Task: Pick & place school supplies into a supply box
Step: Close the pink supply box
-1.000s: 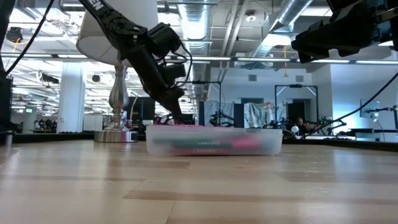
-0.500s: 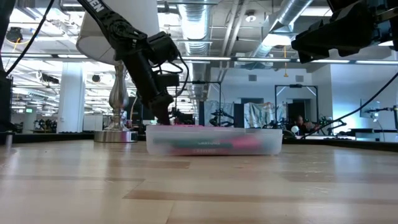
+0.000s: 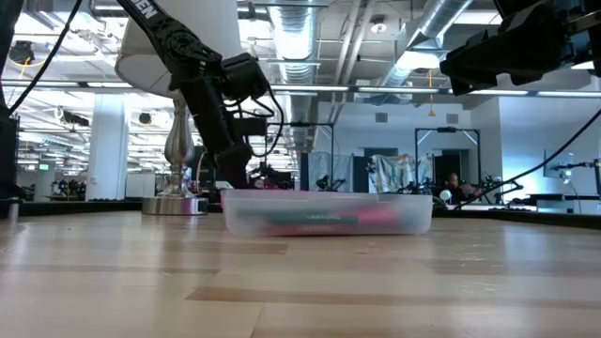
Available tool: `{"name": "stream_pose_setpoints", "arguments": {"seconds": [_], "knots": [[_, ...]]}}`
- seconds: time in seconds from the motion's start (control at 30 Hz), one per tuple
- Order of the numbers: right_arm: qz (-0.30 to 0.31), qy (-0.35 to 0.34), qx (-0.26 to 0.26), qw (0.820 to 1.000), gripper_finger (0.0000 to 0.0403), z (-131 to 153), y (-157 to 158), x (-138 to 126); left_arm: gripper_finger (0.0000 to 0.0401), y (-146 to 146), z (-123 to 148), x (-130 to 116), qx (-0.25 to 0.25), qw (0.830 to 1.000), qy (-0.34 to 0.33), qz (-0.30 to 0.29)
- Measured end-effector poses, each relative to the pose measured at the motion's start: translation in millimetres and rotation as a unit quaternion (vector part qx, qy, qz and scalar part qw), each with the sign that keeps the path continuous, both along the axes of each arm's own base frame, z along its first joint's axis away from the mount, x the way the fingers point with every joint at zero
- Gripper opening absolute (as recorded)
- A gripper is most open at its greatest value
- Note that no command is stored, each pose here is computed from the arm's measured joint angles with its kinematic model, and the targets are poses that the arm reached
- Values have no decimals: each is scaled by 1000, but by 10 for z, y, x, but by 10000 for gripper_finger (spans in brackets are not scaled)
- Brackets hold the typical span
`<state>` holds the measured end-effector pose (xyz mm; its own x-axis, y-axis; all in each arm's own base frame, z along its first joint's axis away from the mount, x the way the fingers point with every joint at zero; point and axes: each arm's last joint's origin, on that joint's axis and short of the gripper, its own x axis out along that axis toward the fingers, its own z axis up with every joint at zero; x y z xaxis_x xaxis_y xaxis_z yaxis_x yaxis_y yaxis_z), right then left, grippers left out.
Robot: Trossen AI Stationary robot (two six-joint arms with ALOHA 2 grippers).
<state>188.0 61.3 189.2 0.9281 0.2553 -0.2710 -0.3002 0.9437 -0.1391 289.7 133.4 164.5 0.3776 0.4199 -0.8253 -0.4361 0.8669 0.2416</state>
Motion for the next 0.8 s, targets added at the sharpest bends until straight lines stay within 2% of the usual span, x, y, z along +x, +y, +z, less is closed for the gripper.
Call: {"name": "stream_pose_setpoints", "arguments": {"seconds": [0.3,0.6,0.8], "knots": [[-1,2,3,1000,100,-2,0,0,208,-60,-22,-3,-49,998,-2,-27],[-20,46,58,997,100,-53,3,-18,208,-211,-65,-25,-92,994,29,-47],[-3,66,87,994,100,-68,106,-62,208,-322,-82,-22,-107,991,45,-60]]}}
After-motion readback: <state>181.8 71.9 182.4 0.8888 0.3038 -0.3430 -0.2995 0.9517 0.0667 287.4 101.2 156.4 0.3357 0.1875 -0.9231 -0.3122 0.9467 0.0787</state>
